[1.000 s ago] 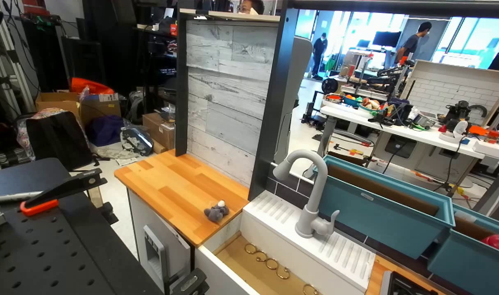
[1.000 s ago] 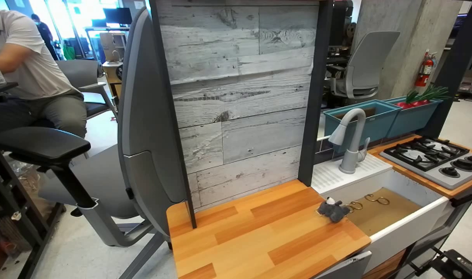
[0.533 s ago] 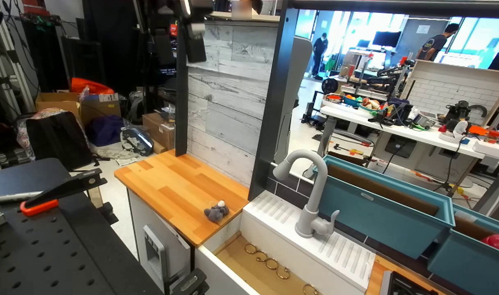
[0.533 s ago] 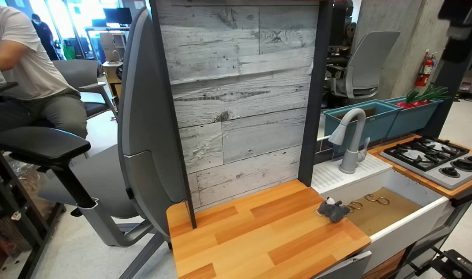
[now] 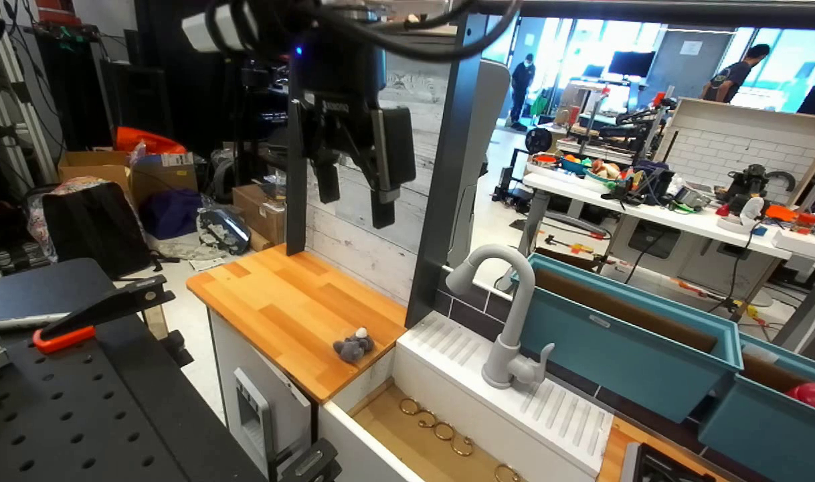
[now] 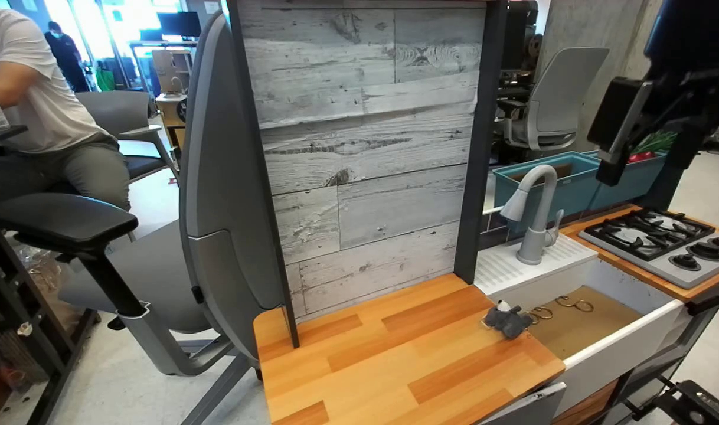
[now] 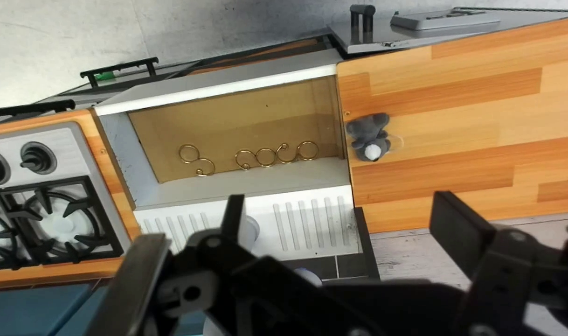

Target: Move the gray doll to the left

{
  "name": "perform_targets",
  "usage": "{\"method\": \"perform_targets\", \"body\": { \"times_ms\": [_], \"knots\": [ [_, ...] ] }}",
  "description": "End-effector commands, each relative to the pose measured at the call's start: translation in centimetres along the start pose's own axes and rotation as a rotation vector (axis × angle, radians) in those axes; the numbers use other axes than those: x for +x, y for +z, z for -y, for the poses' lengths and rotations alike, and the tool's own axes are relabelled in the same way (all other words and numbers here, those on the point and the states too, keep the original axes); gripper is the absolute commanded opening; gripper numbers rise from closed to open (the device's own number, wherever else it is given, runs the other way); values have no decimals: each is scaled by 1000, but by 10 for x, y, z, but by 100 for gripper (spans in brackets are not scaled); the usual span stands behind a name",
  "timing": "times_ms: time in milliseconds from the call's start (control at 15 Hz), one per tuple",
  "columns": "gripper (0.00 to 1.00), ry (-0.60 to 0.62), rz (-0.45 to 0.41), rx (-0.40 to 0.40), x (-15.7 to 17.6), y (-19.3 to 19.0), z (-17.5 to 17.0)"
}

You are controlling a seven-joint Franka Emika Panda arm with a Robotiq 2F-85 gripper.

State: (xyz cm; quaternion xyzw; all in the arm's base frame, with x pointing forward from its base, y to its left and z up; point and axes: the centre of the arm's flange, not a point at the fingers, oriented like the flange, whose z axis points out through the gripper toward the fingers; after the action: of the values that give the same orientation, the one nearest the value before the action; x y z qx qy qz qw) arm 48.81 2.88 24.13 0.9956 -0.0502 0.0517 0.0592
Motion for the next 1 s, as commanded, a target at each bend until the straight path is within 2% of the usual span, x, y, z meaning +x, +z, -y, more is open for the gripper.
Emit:
{"method": "perform_targets", "body": {
  "times_ms": [0, 333, 667, 933],
  "knots": [
    [100, -29, 32, 28, 42, 26, 1],
    [100, -72, 103, 48, 67, 73, 8],
    [100, -104, 185, 34, 76, 126, 26],
    [100, -123, 285, 22, 81, 164, 37]
  ]
}}
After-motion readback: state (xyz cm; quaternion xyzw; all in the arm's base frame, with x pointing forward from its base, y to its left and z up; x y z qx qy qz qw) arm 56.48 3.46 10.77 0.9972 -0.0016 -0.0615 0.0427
